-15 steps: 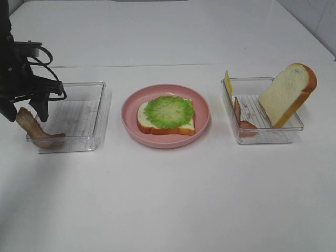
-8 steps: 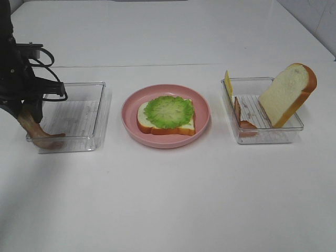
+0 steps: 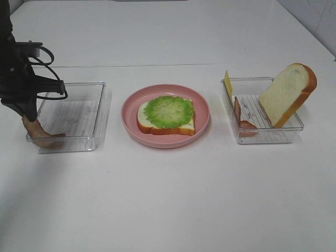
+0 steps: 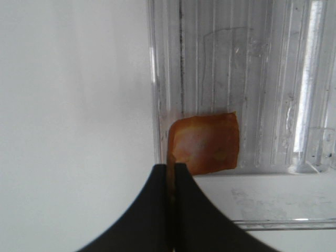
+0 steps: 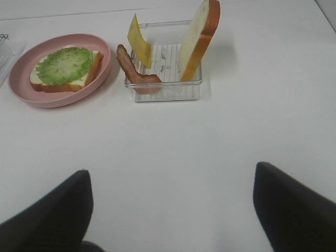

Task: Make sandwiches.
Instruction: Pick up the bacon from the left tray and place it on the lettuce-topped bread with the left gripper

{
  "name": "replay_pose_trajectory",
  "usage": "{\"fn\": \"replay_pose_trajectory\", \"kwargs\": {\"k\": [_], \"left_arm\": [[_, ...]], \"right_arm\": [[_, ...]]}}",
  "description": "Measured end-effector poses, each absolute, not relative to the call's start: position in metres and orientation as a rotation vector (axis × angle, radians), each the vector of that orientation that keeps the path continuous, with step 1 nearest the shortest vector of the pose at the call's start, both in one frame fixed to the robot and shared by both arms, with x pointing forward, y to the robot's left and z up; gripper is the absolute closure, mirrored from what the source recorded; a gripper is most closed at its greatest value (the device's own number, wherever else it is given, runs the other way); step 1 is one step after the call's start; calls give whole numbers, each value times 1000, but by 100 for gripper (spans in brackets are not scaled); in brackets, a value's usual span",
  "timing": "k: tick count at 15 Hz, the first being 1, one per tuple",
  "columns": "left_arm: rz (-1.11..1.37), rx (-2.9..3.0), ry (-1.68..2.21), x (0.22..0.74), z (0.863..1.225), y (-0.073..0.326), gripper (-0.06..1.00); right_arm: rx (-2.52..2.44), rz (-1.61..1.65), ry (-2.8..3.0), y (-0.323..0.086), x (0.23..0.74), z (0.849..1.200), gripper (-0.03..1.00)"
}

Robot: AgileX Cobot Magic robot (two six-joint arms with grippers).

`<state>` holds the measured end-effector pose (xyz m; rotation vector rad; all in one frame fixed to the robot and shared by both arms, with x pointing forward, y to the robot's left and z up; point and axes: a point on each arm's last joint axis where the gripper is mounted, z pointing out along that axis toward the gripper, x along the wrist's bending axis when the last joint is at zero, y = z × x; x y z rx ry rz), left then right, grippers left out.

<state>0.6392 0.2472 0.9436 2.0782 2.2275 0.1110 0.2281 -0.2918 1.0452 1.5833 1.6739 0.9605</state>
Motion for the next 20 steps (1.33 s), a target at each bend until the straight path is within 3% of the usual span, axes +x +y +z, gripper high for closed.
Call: {"fn": "replay_pose_trajectory", "kwargs": {"k": [3, 11, 20], "left_arm": [[61, 1944, 2098, 651, 986, 234, 94], [-245, 1638, 1656, 667, 1029, 174, 94], [-581, 1559, 1481, 676, 979, 70, 94]], "right_arm": [[1583, 961, 1674, -292, 228, 1045, 19], [1583, 961, 1674, -292, 228, 1045, 19], [1583, 962, 1674, -292, 228, 1045, 19]]}}
